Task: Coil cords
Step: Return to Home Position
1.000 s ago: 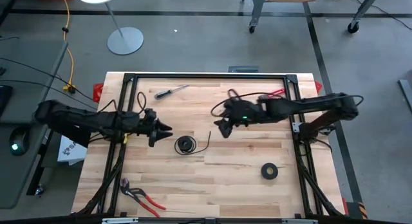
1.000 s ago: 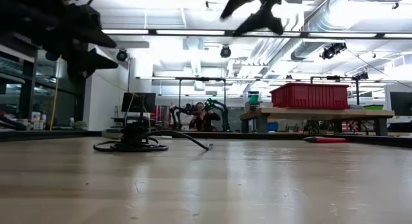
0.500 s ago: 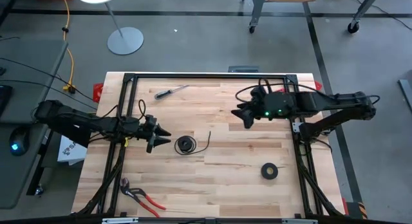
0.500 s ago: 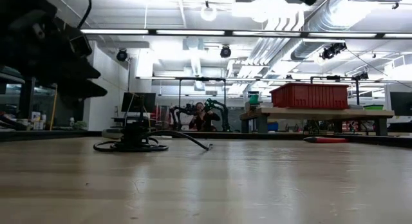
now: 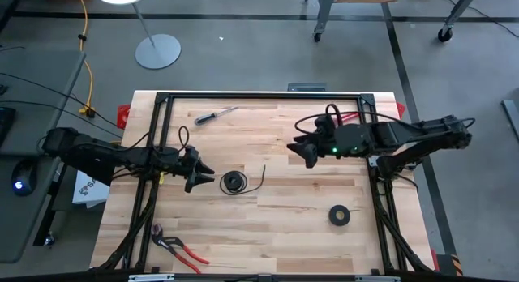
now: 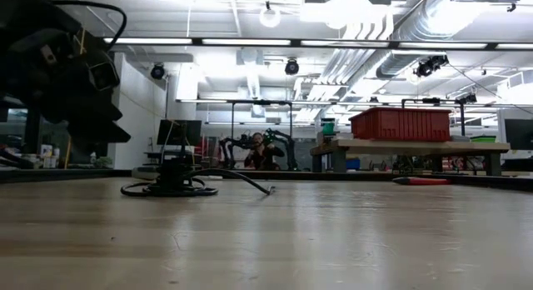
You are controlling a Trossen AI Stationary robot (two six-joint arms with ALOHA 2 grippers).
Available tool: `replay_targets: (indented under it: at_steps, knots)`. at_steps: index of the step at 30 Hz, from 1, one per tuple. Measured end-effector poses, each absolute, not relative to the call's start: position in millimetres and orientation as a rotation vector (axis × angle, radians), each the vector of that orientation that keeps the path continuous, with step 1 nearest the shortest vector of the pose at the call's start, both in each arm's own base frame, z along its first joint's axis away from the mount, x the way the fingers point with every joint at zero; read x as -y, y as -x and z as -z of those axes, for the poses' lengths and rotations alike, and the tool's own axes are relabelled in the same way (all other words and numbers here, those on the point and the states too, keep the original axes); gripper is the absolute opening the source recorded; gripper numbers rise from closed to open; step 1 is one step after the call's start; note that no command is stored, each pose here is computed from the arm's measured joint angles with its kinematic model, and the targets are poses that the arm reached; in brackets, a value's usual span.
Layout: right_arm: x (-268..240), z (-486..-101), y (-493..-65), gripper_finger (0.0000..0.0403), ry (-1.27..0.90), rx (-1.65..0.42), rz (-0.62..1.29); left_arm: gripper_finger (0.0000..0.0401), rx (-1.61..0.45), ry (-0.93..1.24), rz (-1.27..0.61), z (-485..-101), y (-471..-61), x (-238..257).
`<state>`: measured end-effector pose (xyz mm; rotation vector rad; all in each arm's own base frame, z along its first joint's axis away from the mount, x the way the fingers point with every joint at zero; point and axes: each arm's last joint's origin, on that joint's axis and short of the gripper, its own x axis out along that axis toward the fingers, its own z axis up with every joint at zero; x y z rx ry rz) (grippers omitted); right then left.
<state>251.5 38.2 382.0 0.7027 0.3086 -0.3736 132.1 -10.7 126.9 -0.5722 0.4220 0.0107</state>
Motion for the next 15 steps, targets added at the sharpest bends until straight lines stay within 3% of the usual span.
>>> replay_targets:
  at_steps: [9, 15]
  knots:
    - [-1, -390, -260, 0.0220, -0.456, -0.302, 0.219, 0.0193, -0.424, 0.575, -0.012, -127, -132, 11]
    - [10, -389, -258, 0.0220, -0.298, -0.367, -0.025, 0.0193, -0.423, 0.575, -0.013, -127, -132, 11]
